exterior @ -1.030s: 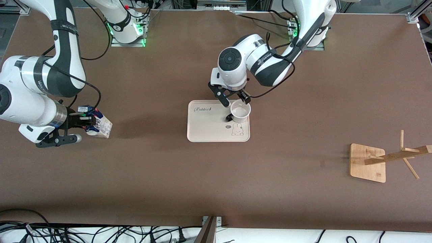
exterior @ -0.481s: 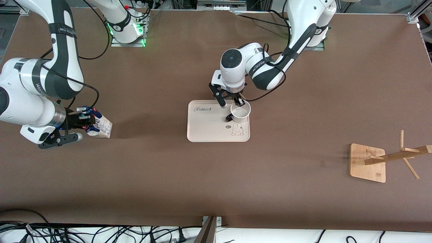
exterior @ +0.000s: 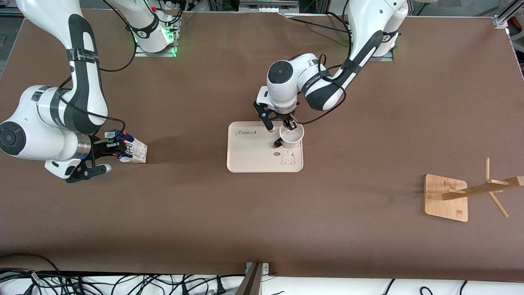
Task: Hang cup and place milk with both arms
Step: 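Grasp the mug rim with the left gripper and lift it, then set the carton on the table while the left gripper carries the mug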
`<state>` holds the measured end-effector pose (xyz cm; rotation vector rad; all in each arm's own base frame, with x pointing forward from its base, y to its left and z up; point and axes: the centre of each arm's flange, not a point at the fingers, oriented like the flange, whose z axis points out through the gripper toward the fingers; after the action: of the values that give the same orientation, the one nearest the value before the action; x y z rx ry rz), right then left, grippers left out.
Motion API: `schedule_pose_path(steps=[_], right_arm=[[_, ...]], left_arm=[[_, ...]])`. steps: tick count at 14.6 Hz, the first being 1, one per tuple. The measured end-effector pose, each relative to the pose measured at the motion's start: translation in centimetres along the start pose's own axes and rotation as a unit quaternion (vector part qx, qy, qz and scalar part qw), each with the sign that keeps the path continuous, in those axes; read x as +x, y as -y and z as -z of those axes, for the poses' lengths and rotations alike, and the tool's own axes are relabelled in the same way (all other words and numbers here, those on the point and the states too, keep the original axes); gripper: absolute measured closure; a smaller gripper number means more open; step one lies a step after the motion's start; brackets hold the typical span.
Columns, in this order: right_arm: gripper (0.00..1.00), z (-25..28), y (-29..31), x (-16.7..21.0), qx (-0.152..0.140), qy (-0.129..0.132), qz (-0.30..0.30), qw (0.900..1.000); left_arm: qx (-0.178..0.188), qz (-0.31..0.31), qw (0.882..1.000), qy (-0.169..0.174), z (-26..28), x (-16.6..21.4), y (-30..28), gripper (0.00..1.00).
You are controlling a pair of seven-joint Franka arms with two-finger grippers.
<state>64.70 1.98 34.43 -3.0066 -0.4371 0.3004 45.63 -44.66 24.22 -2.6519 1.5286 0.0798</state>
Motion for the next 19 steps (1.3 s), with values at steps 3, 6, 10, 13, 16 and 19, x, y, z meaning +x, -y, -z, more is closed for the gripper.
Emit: schedule_pose_path(steps=[3,6,10,13,16,19], right_arm=[[0.64,-0.1,0.0,0.0,0.0,0.001,0.009,1.0],[0.59,-0.7,-0.2,0.5,-0.004,-0.008,0.015,1.0],[0.22,-2.0,-0.4,0.9,-0.007,-0.004,0.014,1.0],[0.0,-1.5,-0.4,1.0,-0.008,-0.008,0.016,1.0],[0.0,1.6,-0.5,-0.3,0.008,-0.002,0.014,1.0],[0.0,7.4,-1.6,-2.7,0.02,-0.026,0.006,0.999]], left_arm=[[-0.009,0.024,0.999,0.02,2.3,0.6,1.2,0.93],[-0.033,0.064,0.996,0.045,8.0,1.5,3.6,0.93],[-0.08,0.136,0.986,0.056,16.8,-0.7,9.1,0.93],[-0.089,0.218,0.972,0.03,24.0,-6.7,18.3,0.93],[-0.089,0.299,0.949,0.043,27.3,-14.5,26.6,0.93],[-0.102,0.364,0.924,0.055,27.9,-22.7,33.7,0.93]])
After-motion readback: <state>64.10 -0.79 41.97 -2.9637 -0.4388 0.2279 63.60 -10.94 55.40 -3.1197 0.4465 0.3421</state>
